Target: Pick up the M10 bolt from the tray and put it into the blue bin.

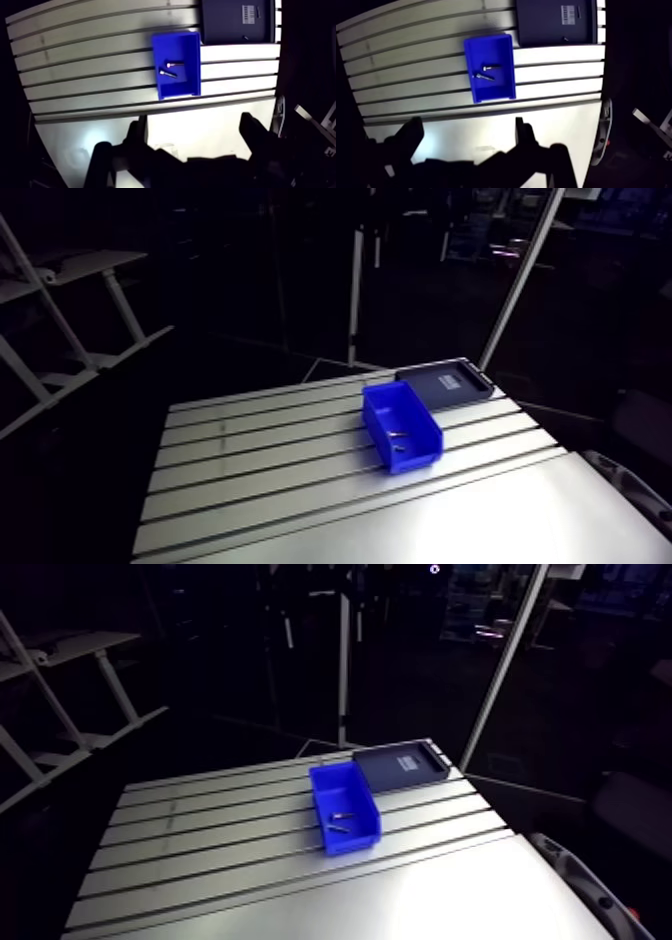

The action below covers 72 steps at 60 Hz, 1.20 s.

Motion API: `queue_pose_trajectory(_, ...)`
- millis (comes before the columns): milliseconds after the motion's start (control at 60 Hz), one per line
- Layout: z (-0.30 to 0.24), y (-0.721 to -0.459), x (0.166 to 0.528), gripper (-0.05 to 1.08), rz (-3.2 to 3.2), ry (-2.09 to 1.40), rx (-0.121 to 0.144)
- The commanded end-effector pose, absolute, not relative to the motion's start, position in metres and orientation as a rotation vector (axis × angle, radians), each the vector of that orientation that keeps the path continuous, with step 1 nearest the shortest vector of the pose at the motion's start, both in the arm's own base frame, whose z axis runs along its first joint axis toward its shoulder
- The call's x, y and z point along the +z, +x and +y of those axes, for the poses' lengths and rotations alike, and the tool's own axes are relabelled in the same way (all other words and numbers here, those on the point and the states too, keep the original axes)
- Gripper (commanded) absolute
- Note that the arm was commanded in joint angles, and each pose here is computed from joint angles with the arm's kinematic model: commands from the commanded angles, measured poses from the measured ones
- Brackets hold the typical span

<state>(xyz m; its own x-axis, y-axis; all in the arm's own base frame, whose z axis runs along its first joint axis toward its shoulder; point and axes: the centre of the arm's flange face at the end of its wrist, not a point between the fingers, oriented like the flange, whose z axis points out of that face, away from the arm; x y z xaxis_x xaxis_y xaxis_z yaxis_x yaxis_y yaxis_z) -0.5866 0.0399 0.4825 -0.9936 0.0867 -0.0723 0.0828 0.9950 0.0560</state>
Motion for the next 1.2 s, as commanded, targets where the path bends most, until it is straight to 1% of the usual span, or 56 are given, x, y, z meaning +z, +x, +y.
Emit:
queue_pose_trajectory(17,0.033,-0.586,0.492,0.01,3.057,0.134,0.041)
queue_pose_trajectory(67,0.028,-0.587,0.496,0.01,3.068,0.125,0.028)
queue_pose_trajectory(117,0.025,-0.589,0.499,0.01,3.076,0.117,0.024)
queue_pose_trajectory(133,0.021,-0.589,0.501,0.01,3.081,0.110,0.016)
queue_pose_trajectory(183,0.015,-0.591,0.504,0.01,3.089,0.096,0.011)
queue_pose_trajectory(383,-0.002,-0.591,0.506,0.01,3.095,0.050,0.008)
queue_pose_trajectory(700,-0.012,-0.589,0.505,0.01,3.093,0.025,0.008)
queue_pose_trajectory(1200,-0.014,-0.590,0.501,0.01,3.086,0.020,0.003)
